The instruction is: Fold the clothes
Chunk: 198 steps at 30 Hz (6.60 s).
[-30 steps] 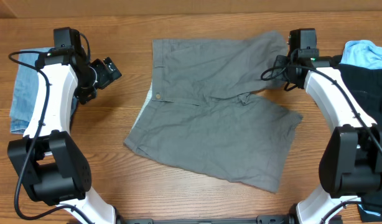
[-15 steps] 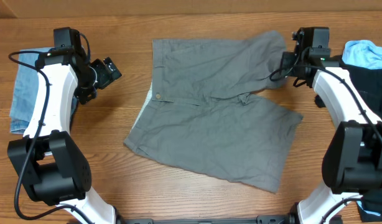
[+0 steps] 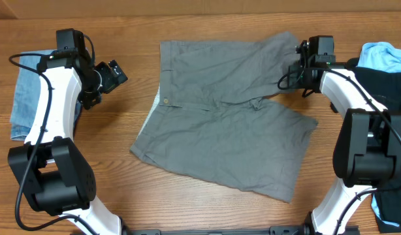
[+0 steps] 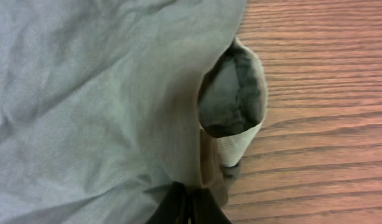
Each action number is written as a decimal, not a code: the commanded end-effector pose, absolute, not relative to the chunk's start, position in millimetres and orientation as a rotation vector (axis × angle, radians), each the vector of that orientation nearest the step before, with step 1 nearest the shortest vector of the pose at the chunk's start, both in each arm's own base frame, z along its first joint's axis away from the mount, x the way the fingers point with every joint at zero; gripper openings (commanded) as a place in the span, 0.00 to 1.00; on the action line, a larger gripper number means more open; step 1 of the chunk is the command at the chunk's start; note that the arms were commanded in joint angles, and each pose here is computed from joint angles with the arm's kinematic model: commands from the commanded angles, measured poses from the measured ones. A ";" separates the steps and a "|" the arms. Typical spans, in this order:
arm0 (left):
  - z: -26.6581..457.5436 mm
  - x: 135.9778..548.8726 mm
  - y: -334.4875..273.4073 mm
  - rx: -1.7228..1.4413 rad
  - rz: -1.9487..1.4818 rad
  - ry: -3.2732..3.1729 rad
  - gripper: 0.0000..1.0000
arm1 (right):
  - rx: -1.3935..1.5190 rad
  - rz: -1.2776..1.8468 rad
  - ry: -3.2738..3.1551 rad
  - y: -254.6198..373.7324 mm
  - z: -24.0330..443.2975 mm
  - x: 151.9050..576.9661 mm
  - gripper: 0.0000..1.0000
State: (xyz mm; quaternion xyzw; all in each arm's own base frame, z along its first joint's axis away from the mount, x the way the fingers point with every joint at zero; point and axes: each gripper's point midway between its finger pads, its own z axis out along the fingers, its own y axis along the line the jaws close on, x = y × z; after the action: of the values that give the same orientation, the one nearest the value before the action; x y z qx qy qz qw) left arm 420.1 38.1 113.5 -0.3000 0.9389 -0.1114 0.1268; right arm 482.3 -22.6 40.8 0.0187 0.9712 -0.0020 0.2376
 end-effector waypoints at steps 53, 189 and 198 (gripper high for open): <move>120.3 421.6 39.1 -0.894 -0.322 2.707 1.00 | 0.276 -0.046 2.622 -103.5 128.1 471.5 0.94; 120.3 421.6 39.1 -0.894 -0.322 2.707 1.00 | 0.637 -0.138 2.948 -119.8 142.7 419.4 0.63; 120.2 421.7 39.1 -0.894 -0.322 2.708 1.00 | 0.492 0.346 2.826 -49.0 211.9 439.8 0.38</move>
State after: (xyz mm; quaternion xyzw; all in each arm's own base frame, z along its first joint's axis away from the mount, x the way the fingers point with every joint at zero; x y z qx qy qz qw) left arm 420.1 38.0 113.5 -0.3000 0.9389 -0.1116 0.1268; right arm 428.1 -90.4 170.3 0.1910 0.9784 0.0316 0.0722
